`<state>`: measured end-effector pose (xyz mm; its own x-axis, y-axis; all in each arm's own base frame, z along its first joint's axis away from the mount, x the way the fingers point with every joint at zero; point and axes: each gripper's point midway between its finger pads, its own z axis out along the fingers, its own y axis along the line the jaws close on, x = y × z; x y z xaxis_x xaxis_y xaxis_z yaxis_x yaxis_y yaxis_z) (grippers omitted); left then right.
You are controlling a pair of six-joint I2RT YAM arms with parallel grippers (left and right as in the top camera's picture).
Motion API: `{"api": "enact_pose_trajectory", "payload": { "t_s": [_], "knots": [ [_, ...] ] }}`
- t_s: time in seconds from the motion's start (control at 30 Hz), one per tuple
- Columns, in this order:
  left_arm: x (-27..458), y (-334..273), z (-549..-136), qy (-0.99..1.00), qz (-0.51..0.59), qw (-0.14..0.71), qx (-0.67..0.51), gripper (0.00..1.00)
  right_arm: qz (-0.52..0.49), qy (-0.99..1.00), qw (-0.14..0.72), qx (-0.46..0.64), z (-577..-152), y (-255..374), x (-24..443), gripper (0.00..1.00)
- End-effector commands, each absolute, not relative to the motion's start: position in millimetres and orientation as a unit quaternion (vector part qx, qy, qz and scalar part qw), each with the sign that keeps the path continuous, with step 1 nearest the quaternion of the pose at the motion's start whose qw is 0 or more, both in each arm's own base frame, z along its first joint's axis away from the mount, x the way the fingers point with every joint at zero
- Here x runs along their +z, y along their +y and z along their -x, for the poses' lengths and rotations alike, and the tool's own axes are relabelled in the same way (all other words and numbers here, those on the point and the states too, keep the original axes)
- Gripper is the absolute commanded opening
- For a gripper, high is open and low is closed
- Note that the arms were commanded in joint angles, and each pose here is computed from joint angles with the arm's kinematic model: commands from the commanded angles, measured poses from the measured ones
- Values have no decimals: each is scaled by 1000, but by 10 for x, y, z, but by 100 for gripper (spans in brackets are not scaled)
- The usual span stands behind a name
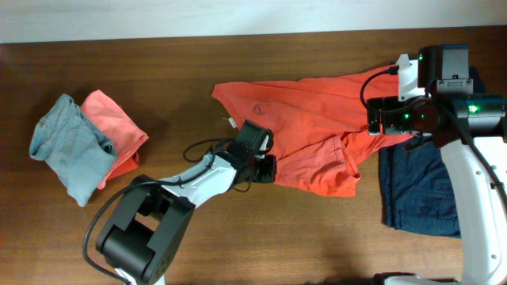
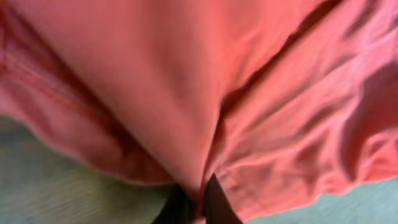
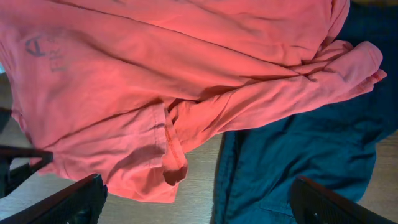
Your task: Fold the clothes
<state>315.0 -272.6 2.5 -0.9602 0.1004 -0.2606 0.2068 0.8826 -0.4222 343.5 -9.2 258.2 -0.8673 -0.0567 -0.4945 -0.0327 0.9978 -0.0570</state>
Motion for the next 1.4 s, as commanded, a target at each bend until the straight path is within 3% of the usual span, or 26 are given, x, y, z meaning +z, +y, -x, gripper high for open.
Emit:
{"api": "enact_pose_trajectory", "payload": {
  "t_s": [0.0, 0.2, 0.3, 0.63, 0.7, 0.77, 0.83, 0.87, 0.9, 1.37],
  "knots": [
    [-16, -2377, -3187, 977, -37, 101, -184, 0, 21, 964, 265, -30, -3447, -134, 2648, 99],
    [528, -1181, -3524, 980, 29, 158, -117, 0, 21, 964, 265, -30, -3447, -134, 2647, 99],
    [876, -481, -3603, 968, 115, 195, -111, 0, 21, 965, 259, -29, -3456, -134, 2611, 98],
    [867, -496, -3343, 978, 85, 153, -115, 0, -9, 983, 179, -28, -3517, -293, 2145, 100],
    [863, -483, -3344, 978, 85, 154, -110, 0, -39, 987, 156, -28, -3559, -437, 1975, 89],
    [863, -482, -3345, 978, 85, 154, -110, 0, -76, 987, 141, -24, -3656, -661, 1775, 56],
    [863, -481, -3345, 978, 85, 154, -110, 0, -99, 986, 136, -7, -3744, -807, 1625, 36],
    [864, -481, -3346, 978, 85, 154, -110, 0, -113, 984, 134, 4, -3786, -898, 1536, 18],
    [863, -481, -3345, 978, 85, 154, -110, 0, -127, 982, 134, 23, -3837, -974, 1447, 11],
    [864, -482, -3346, 978, 85, 154, -110, 0, -178, 977, 98, 71, -4053, -1579, 407, 14]
  ]
}}
